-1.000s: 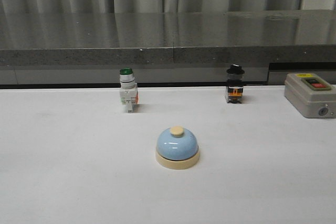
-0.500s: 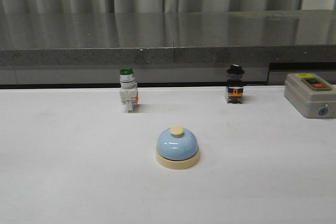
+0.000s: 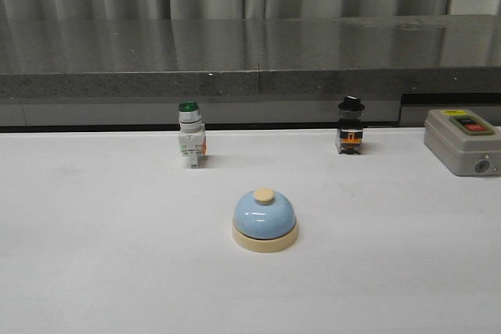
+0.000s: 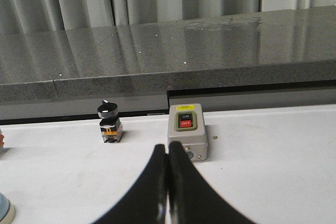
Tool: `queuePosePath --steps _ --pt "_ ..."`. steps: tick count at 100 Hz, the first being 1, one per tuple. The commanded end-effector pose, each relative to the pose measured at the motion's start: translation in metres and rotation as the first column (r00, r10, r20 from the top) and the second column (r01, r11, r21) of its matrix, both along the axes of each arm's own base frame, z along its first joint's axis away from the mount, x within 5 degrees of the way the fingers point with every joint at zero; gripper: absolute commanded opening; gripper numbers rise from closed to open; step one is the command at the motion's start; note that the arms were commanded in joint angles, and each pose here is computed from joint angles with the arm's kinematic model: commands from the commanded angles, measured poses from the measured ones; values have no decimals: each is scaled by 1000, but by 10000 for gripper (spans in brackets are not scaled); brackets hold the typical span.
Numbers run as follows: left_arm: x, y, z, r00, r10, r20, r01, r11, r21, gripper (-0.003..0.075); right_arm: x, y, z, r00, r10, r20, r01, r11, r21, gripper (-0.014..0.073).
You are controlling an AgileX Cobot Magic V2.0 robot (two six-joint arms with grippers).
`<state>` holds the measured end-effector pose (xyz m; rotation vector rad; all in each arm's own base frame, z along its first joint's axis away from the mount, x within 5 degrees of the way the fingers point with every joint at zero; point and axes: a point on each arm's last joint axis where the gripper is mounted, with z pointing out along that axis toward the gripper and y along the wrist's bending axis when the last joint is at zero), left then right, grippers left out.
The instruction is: Place and press bell with both arms
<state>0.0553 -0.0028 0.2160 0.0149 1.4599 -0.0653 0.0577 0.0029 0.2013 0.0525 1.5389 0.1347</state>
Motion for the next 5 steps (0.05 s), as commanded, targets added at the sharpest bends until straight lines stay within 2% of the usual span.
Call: queuePosePath --steps 1,5 --pt "-1 0 -10 998 -4 57 5 1000 -13 -21 -1 0 12 997 -3 82 3 1000 -5 -64" --pt "-1 0 -10 998 -4 57 5 1000 -13 -21 -1 0 12 997 -3 82 3 1000 -5 -64"
